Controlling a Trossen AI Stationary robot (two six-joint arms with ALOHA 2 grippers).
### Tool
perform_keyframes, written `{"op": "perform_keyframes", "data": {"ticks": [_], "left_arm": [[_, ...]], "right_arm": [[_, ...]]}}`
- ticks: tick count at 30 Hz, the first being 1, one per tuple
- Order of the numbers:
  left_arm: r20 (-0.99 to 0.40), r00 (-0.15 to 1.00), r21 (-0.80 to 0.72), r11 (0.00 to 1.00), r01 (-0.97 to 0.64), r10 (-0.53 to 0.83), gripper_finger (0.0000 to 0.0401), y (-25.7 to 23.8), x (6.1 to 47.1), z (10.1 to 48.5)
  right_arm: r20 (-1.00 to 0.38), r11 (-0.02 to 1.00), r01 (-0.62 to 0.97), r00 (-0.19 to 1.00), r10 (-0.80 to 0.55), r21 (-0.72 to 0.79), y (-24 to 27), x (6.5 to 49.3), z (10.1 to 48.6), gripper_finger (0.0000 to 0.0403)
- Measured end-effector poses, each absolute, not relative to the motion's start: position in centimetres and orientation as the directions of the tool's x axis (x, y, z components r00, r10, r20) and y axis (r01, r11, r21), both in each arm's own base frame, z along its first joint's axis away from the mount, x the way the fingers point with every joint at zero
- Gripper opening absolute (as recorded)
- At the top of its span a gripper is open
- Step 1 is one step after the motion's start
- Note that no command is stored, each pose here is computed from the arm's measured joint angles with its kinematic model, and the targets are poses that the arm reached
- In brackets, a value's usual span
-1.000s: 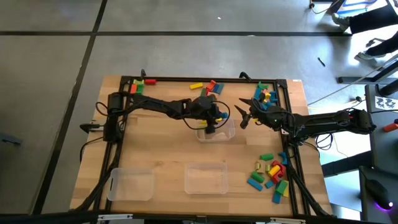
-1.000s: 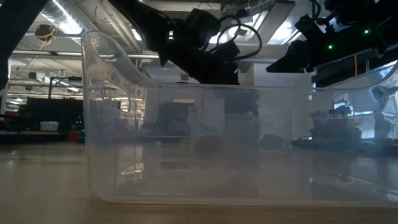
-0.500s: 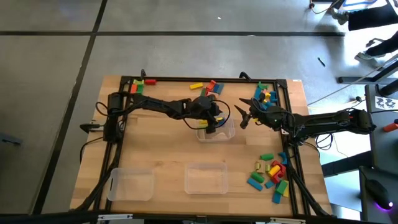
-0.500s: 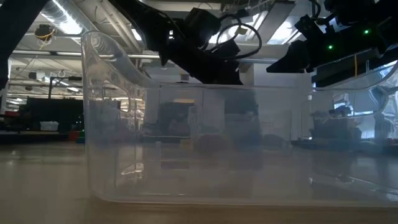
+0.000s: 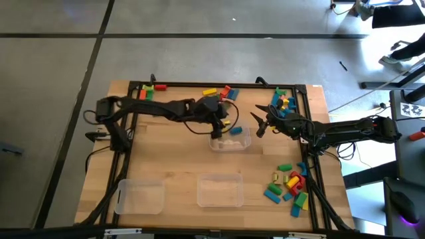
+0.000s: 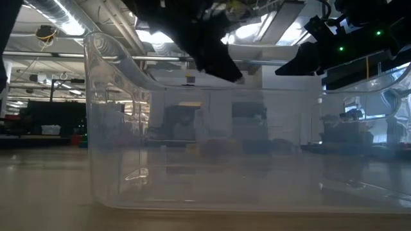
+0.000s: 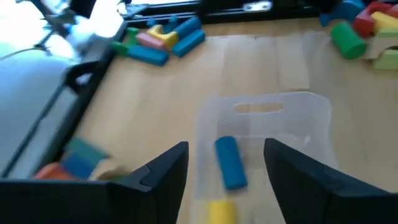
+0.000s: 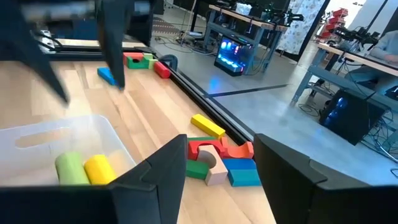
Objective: Sort blocks by size
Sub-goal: Put the red cylindrical block into the top transparent bin
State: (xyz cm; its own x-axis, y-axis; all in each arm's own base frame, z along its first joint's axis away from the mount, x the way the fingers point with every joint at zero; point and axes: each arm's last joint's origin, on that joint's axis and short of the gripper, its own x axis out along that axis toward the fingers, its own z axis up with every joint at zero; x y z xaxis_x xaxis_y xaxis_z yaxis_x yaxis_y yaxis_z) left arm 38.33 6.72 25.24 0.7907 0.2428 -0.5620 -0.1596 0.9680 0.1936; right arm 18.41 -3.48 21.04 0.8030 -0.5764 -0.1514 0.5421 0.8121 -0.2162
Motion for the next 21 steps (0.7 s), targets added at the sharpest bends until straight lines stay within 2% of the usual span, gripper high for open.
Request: {"op": "perform_keyframes", "data": {"ticks": [10, 21], "left_arm": [[-0.657, 0.630, 0.297, 0.910, -0.288, 0.414, 0.0202, 7.9, 33.1, 28.8], [-0.759, 0.415, 0.305, 0.837, -0.454, 0.502, 0.0202, 12.1, 29.4, 28.6]], "right_arm": [[-0.151, 0.812, 0.542, 0.803, -0.576, -0.216, -3.5, 18.4, 21.1, 0.0186], [-0.150, 0.812, 0.542, 0.803, -0.576, -0.215, -3.5, 18.4, 21.1, 0.0186]]}}
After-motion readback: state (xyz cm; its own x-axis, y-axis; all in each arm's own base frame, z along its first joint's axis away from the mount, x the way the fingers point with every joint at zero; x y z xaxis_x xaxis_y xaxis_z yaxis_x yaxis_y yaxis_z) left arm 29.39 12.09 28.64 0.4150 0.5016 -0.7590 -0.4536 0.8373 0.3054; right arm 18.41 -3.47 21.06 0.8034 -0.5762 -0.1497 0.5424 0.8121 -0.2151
